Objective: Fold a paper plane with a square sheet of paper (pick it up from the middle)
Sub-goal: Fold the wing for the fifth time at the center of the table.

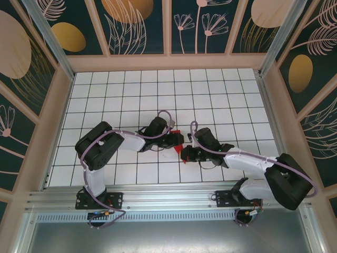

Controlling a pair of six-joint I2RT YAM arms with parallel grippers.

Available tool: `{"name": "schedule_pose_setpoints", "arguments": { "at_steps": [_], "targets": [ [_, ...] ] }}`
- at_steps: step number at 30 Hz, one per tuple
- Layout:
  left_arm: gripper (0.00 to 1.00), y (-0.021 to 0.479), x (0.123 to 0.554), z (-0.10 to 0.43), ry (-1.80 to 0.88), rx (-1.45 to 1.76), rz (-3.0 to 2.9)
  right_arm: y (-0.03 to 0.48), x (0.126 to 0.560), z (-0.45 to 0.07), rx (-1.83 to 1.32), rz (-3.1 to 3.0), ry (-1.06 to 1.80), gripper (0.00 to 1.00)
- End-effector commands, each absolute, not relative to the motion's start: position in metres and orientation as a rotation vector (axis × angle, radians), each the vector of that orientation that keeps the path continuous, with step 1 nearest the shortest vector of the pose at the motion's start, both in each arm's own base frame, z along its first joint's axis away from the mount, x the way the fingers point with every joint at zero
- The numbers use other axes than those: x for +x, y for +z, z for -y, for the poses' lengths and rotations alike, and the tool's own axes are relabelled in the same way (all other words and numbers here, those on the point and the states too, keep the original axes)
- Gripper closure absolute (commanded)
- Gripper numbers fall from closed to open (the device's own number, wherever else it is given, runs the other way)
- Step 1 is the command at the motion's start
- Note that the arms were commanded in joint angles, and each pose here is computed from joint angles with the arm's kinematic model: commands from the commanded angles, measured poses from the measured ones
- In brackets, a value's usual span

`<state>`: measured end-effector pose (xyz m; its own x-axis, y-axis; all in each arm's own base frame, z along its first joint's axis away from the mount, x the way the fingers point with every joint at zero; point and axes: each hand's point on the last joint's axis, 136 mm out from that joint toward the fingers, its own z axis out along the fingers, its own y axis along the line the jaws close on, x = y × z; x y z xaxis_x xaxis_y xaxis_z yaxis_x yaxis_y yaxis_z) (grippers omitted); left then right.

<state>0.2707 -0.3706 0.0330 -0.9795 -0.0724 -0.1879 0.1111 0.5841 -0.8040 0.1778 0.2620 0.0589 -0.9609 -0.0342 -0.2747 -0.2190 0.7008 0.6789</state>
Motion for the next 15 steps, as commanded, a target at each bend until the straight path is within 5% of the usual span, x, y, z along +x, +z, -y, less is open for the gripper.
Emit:
{"name": "schedule_pose_setpoints", "arguments": {
  "at_steps": [1, 15],
  "targets": [
    [0.58, -0.003, 0.266, 0.352, -1.204, -0.016, -2.727, 0.062, 0.18, -0.277, -0.24, -2.658, 1.183, 1.0],
    [0.58, -0.007, 0.265, 0.351, -1.191, -0.01, -2.74, 0.017, 0.179, -0.24, -0.072, -2.753, 1.061, 1.0]
  ]
}}
